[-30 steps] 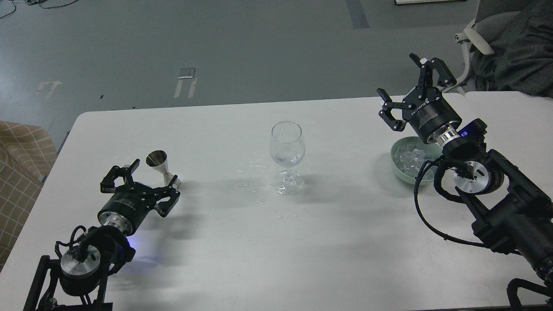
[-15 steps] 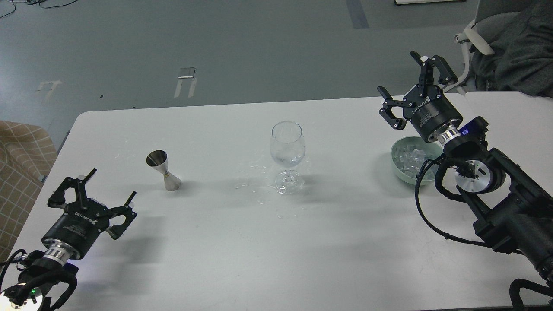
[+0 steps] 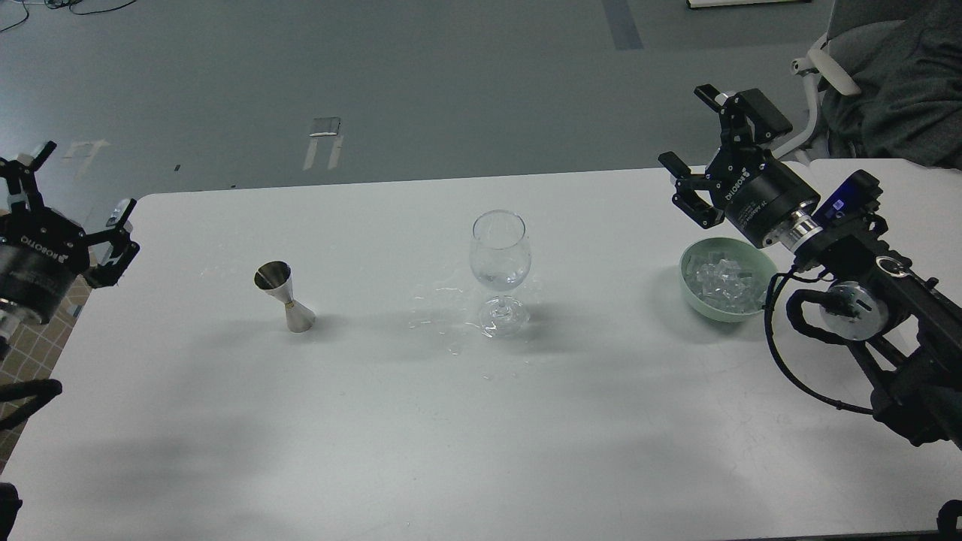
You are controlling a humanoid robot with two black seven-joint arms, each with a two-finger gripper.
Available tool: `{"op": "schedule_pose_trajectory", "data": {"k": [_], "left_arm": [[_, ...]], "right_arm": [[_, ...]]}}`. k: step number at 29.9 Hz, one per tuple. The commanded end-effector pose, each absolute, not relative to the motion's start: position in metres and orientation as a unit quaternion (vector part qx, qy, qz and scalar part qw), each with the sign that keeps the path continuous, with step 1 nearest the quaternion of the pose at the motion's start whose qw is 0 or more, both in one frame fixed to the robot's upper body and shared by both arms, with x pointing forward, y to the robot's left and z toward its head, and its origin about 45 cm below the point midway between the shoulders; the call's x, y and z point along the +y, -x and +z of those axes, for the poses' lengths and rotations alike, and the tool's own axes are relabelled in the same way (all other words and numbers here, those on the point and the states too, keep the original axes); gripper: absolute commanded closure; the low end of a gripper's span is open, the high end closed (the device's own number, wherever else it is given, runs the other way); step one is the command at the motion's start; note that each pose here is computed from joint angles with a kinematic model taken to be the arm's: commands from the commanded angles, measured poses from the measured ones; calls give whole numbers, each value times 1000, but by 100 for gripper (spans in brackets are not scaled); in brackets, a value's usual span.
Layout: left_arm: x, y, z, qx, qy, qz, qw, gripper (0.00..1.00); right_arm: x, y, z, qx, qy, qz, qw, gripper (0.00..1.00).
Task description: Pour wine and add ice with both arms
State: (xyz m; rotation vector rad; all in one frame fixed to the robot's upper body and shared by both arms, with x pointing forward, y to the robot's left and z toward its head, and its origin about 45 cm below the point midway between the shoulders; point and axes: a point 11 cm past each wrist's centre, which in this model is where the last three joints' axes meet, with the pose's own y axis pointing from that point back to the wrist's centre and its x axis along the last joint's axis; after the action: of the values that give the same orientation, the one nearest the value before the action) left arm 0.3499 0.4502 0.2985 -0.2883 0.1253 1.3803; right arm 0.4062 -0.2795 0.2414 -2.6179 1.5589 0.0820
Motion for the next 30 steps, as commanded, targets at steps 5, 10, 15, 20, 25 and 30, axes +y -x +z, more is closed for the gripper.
{"op": "schedule_pose_trajectory", "data": {"k": [5,10,15,20,25,30], "left_arm": [[406,-392,331,17,123,591,797,2],[386,-407,347,-20,114,585,803,2],[373,-416,349,-24,107,577,809,2],[358,-420,346,-16,114,566,816,2],[348,-422,341,-6,124,560,819,2],[344,-422,339,-1,129,558,820,2]], "right_arm": [[-308,-385,257,508,861,-26,-3,0],[-339,-377,268,516,845,-107,-91,0],[-375,-374,284,513,806,-214,-204,0],[-390,-370,287,467,769,-316,-302,0],[-407,-357,257,405,692,-427,-418,0],[-412,-351,215,372,677,-431,-466,0]]}}
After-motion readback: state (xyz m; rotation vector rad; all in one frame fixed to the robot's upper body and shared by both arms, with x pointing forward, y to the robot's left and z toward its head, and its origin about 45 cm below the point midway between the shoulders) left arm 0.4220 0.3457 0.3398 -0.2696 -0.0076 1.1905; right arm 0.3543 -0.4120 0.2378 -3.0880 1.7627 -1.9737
